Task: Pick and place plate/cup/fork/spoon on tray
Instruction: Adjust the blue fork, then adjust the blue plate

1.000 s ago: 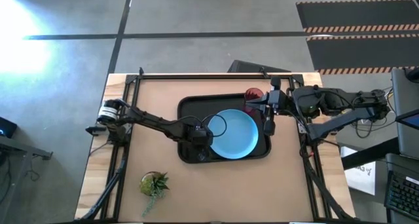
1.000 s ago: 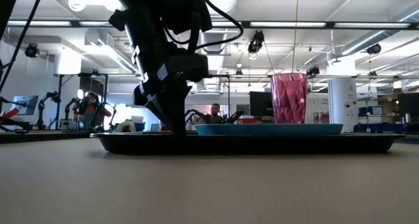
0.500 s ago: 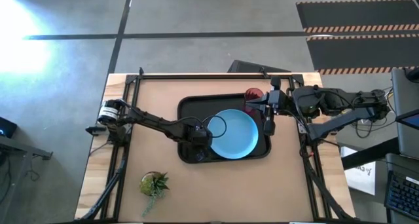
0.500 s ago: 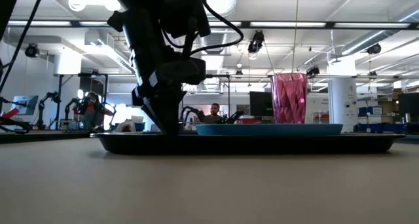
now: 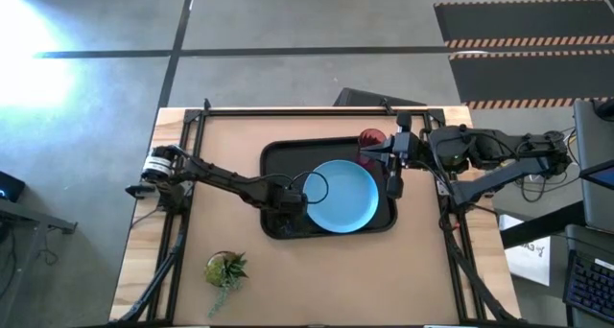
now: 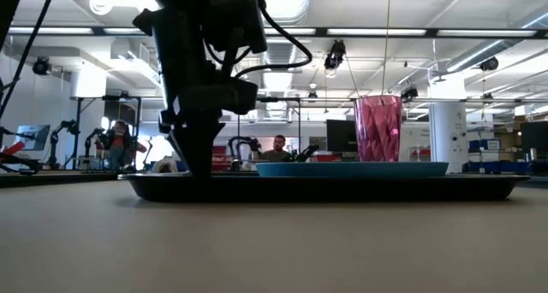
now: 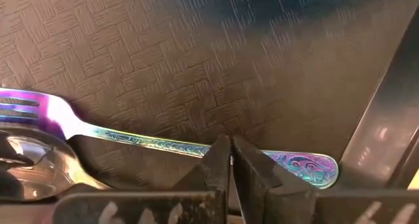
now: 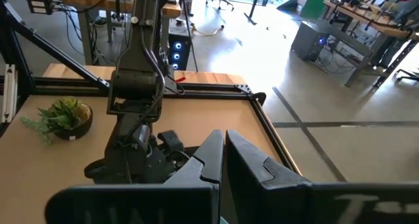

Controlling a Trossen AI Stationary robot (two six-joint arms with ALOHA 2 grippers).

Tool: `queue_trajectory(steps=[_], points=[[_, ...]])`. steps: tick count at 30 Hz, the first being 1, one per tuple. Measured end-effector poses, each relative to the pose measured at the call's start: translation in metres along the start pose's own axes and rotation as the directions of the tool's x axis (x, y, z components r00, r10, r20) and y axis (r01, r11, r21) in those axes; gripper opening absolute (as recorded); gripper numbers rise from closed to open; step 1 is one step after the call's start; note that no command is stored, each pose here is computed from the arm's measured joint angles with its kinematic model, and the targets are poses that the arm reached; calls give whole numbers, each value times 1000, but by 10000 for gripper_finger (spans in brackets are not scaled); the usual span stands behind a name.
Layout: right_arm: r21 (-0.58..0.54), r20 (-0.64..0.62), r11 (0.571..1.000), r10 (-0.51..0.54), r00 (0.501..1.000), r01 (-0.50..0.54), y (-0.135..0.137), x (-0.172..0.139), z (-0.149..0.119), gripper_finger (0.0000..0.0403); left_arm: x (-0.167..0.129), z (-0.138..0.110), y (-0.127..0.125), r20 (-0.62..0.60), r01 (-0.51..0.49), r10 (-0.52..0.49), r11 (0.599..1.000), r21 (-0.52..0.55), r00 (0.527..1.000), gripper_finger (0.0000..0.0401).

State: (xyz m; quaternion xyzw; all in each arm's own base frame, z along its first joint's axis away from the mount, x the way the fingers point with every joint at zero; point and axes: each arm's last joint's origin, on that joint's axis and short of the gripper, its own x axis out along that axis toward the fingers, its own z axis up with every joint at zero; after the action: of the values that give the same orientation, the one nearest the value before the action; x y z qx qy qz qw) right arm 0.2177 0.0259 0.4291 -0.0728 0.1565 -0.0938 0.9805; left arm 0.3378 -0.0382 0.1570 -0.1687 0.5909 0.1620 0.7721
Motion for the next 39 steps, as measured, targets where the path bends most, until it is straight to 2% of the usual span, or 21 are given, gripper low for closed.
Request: queue_trajectory(steps=[10,15,19,23,25,33,39], points=[[-7,-1,1000,0,1000,0,0,0,0,9,-6,8,-3,46,0,0,1000,-5,999,0],[-8,-1,1000,0,1000,0,0,0,0,9,-20,24,-9,157,29,-29,1000,4,987,0],[-3,-1,1000,0,1000,0,0,0,0,9,-32,43,-11,270,76,-75,997,7,960,0],[0,-1,1000,0,1000,0,0,0,0,9,-38,64,-8,411,122,-117,992,13,904,0],[0,-1,1000,0,1000,0,0,0,0,9,-39,70,-2,443,136,-120,991,-4,888,0],[13,-1,1000,0,1000,0,0,0,0,9,-23,68,22,387,110,-85,993,-42,918,0],[14,0,1000,1,1000,-1,0,0,0,9,-6,68,23,347,106,-91,994,-24,933,0]])
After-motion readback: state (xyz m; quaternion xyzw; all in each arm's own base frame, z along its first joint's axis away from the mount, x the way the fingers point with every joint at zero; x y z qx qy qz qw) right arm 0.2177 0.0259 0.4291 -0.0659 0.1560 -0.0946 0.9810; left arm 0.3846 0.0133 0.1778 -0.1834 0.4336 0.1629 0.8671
